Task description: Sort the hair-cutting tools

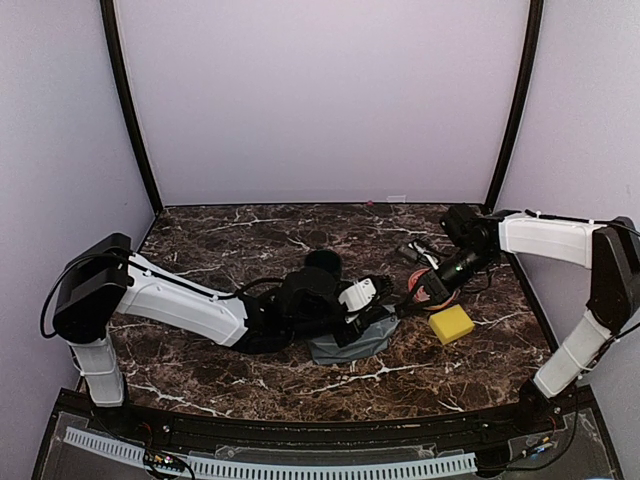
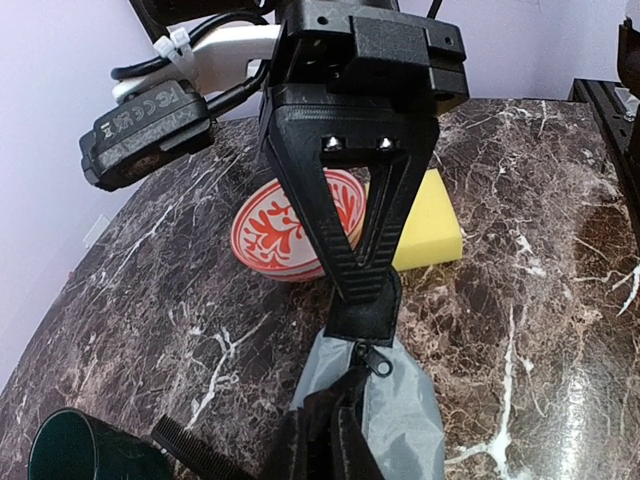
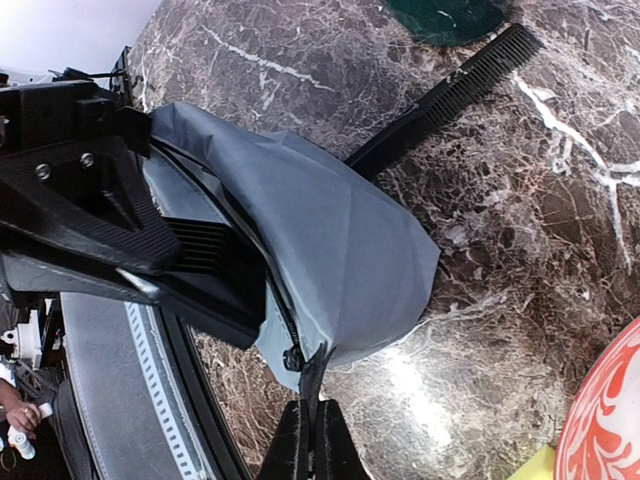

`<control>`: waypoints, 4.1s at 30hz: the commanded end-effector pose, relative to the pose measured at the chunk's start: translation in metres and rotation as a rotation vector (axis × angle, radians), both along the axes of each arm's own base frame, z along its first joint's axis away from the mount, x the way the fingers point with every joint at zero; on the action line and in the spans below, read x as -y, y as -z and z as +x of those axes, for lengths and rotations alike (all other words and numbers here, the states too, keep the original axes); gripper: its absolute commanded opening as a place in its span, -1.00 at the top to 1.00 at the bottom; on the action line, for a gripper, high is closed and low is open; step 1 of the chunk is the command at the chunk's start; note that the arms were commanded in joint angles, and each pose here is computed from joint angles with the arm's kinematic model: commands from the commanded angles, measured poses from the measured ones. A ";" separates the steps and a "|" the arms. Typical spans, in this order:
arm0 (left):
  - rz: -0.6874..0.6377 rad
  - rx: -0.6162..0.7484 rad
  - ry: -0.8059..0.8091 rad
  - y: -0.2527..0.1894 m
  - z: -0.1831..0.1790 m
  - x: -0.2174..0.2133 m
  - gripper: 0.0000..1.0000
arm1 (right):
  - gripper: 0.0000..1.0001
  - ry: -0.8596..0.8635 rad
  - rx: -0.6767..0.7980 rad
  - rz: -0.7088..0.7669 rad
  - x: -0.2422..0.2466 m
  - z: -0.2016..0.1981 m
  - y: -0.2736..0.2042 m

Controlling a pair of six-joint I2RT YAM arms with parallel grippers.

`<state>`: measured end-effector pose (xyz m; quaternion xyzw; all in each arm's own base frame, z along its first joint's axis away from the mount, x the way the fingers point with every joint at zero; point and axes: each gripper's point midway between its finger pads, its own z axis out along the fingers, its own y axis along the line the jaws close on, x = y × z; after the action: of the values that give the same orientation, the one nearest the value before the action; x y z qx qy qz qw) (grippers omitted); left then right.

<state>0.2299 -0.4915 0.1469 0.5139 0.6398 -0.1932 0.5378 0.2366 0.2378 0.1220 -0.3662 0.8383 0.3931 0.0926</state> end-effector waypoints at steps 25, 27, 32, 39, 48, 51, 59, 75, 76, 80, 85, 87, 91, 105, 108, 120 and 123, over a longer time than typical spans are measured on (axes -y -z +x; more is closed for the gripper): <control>0.192 0.067 0.052 0.025 0.001 0.002 1.00 | 1.00 -0.018 -0.045 0.090 -0.007 -0.005 -0.012; 0.194 0.075 0.034 0.025 0.005 0.002 1.00 | 1.00 -0.019 -0.046 0.092 -0.007 -0.005 -0.012; 0.227 0.096 -0.034 0.029 0.020 0.004 1.00 | 1.00 -0.019 -0.047 0.098 -0.008 -0.005 -0.014; 0.252 0.121 -0.067 0.033 0.028 0.007 0.83 | 1.00 -0.021 -0.050 0.104 -0.008 -0.006 -0.015; 0.219 0.095 -0.087 0.002 0.023 0.000 0.30 | 1.00 -0.019 -0.078 0.095 -0.008 -0.005 -0.007; 0.165 0.072 -0.078 -0.024 0.014 -0.008 0.14 | 1.00 -0.017 -0.077 0.094 -0.008 -0.003 -0.006; 0.064 -0.056 -0.250 -0.077 0.007 -0.075 -0.22 | 1.00 -0.028 -0.065 0.118 -0.009 0.000 -0.015; -0.025 -0.970 -0.532 0.010 -0.025 -0.152 -0.14 | 1.00 -0.018 -0.058 0.097 -0.007 0.002 -0.009; -0.028 -0.984 -0.526 0.012 -0.025 -0.149 -0.13 | 1.00 -0.018 -0.055 0.097 -0.007 0.002 -0.010; -0.042 -1.032 -0.475 0.018 -0.029 -0.138 -0.02 | 1.00 -0.012 -0.051 0.092 -0.006 0.002 -0.008; 0.004 -1.057 -0.486 0.031 -0.028 -0.136 0.22 | 1.00 -0.008 -0.041 0.087 -0.005 0.002 -0.008; 0.018 -1.071 -0.464 0.033 -0.029 -0.133 0.49 | 1.00 -0.007 -0.042 0.084 -0.004 0.001 -0.007; 0.034 -1.109 -0.399 0.028 -0.043 -0.132 0.89 | 1.00 -0.026 -0.040 0.056 0.001 -0.005 0.001; 0.019 -1.088 -0.615 0.028 -0.080 -0.241 1.00 | 1.00 -0.289 -0.098 -0.001 -0.036 -0.059 0.011; 0.063 -1.075 -0.705 0.043 -0.080 -0.261 1.00 | 1.00 -0.300 -0.114 0.034 -0.052 -0.049 0.000; 0.050 -0.968 -0.873 0.045 -0.065 -0.304 0.97 | 0.35 -0.347 -0.051 0.024 -0.077 -0.023 -0.014; 0.057 -0.955 -0.891 0.046 -0.057 -0.305 0.83 | 0.26 -0.303 0.033 -0.005 -0.076 0.002 -0.019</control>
<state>0.1649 -0.2021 0.1086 0.0786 0.9588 -0.1836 0.2018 0.2119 0.3172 0.1281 -0.4865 0.7610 0.4291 0.0020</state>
